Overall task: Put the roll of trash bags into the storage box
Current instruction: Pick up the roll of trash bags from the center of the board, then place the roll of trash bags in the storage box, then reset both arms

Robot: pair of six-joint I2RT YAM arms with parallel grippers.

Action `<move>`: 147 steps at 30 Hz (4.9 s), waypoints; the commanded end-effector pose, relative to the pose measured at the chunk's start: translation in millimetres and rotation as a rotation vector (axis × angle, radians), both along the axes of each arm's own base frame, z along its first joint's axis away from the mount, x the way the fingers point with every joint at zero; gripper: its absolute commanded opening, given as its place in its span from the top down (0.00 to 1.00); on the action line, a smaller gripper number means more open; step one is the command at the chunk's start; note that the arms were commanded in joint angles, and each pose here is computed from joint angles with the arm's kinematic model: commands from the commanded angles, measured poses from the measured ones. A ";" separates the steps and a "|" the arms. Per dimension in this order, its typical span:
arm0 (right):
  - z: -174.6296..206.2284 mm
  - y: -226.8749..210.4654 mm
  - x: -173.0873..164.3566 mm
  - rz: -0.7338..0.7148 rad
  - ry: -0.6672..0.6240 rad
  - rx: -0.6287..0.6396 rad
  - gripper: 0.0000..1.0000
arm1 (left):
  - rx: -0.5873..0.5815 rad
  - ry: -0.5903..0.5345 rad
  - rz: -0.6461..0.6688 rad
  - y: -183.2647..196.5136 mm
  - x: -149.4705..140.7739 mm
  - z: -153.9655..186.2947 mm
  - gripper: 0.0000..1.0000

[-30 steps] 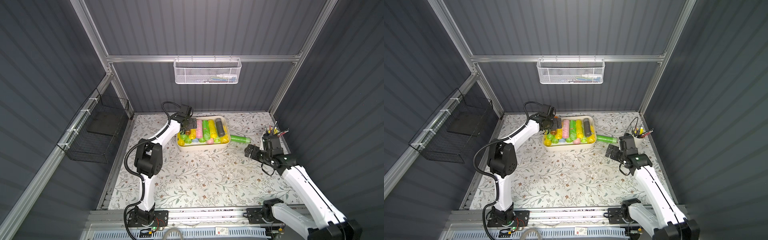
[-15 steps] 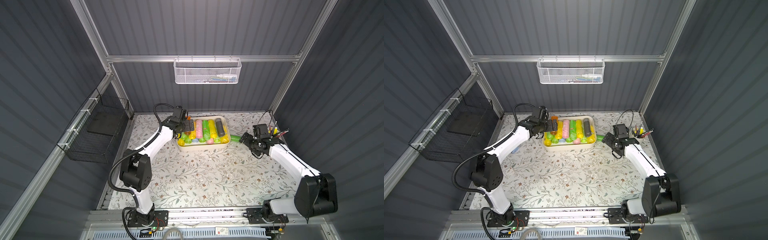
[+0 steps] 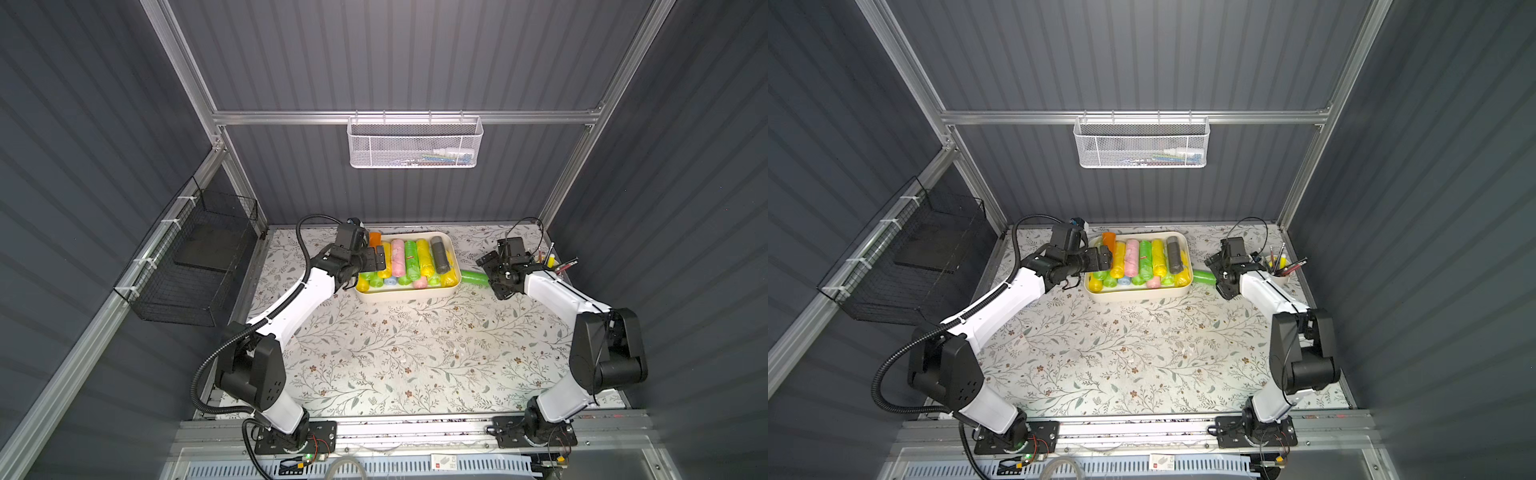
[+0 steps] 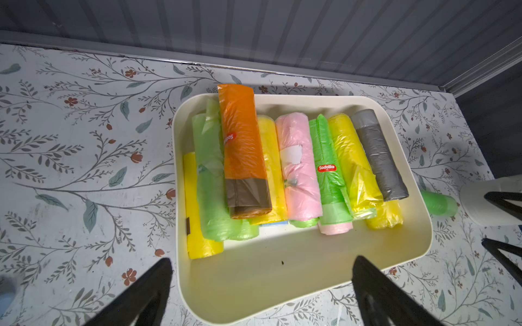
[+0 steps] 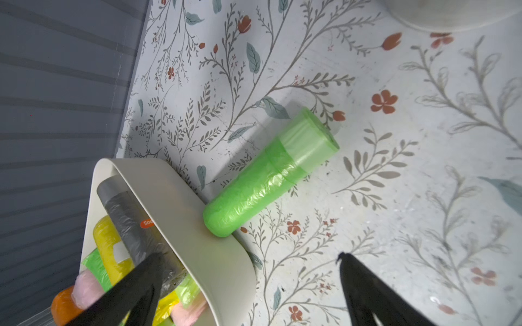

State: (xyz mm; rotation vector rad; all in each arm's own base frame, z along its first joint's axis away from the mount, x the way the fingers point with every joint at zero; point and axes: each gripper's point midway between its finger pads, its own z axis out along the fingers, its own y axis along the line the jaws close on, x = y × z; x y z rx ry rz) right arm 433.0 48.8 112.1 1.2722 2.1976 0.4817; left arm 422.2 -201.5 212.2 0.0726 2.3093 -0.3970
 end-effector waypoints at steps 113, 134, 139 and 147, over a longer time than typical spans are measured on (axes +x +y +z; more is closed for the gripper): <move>105.2 158.8 83.2 0.923 -0.043 -0.501 0.08 | 0.090 -0.093 0.005 12.9 -6.8 3.3 0.00; 155.2 4.9 -51.5 0.393 -0.533 -0.761 0.01 | 0.594 -0.427 0.509 155.6 -35.7 -30.6 0.00; 147.4 -35.1 -93.2 0.269 -0.615 -0.925 0.01 | 0.652 -0.468 0.444 157.4 -37.6 -51.2 0.00; 97.7 -68.2 -103.8 0.217 -0.476 -0.954 0.01 | 0.721 -0.501 0.349 165.5 -42.8 -76.8 0.00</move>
